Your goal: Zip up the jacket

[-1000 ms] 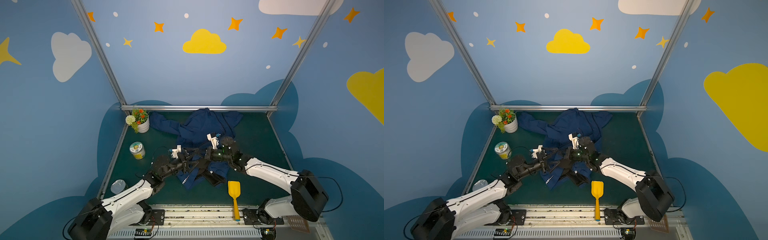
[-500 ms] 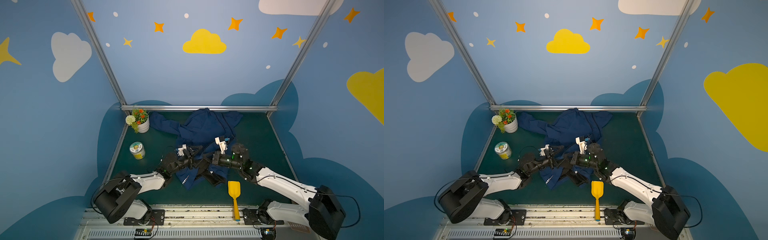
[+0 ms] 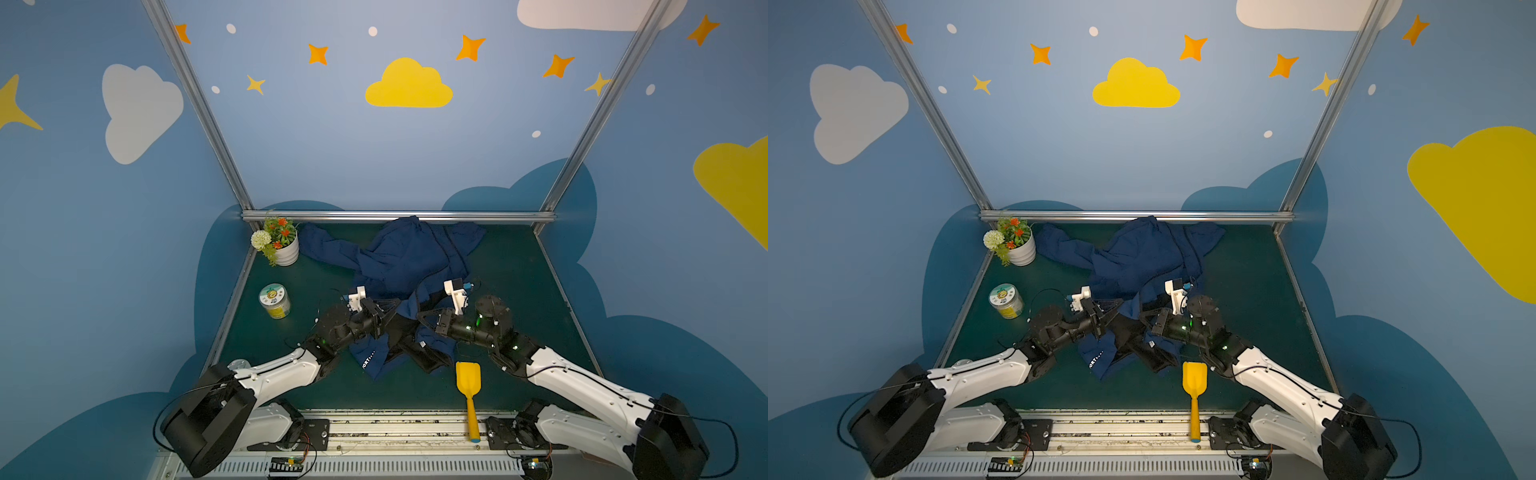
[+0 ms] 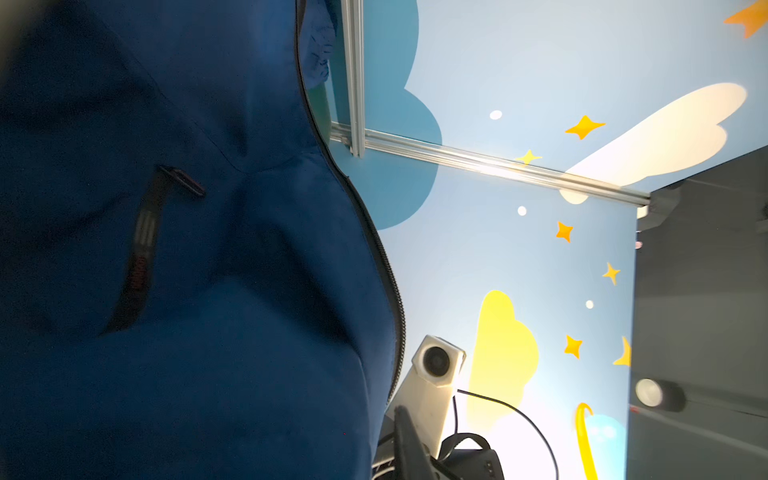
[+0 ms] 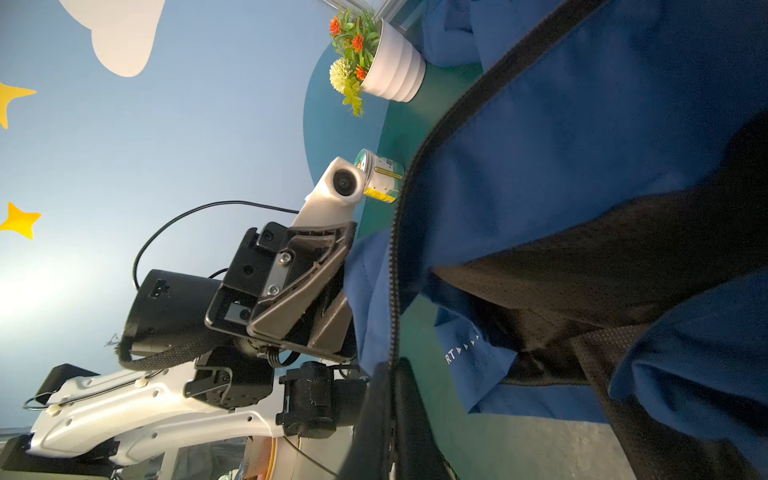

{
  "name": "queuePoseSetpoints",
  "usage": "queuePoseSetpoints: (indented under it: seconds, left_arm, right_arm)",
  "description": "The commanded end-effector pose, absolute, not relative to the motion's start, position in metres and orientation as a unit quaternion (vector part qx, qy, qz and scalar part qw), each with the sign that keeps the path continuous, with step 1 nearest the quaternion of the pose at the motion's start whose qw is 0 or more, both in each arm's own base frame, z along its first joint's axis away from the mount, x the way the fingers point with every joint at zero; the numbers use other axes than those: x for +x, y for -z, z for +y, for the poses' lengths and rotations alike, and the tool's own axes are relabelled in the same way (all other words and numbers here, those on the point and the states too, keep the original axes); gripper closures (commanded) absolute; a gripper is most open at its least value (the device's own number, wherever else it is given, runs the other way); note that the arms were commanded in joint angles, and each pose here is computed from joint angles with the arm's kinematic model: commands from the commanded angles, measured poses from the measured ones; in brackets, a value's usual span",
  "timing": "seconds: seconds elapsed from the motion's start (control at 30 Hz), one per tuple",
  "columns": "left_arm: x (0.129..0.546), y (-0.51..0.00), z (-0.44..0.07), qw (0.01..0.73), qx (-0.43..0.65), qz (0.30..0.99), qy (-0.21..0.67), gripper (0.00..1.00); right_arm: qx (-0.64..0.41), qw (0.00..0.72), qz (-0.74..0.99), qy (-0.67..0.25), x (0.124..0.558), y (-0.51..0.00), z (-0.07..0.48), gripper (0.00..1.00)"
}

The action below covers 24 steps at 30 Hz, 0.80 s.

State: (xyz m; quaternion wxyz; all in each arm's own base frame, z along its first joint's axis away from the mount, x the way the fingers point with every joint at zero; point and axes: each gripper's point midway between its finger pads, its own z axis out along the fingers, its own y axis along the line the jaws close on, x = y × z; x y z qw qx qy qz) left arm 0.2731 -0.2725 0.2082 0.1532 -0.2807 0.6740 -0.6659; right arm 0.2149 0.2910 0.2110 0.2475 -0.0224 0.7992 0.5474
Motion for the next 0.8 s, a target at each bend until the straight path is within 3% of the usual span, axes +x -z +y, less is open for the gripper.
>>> queuePoseSetpoints:
  seconds: [0.0,0.2,0.57,0.77]
  left_arm:
    - [0.275,-0.205,-0.268,0.170,-0.277,0.686,0.651,0.89]
    - [0.272,-0.209,-0.270,0.174,-0.260,0.703,0.639,0.95]
    - [0.272,-0.216,-0.268,0.187,-0.249,0.713,0.628,0.96]
    - [0.269,-0.219,-0.264,0.198,-0.242,0.720,0.619,0.94]
  right_arm:
    - [-0.039,0.244,0.786,-0.567,0.216,-0.226,0.300,1.00]
    - [-0.053,0.238,0.774,-0.585,0.220,-0.244,0.312,1.00]
    - [-0.029,0.206,0.774,-0.598,0.225,-0.223,0.325,1.00]
    - [-0.015,0.223,0.777,-0.589,0.234,-0.224,0.321,1.00]
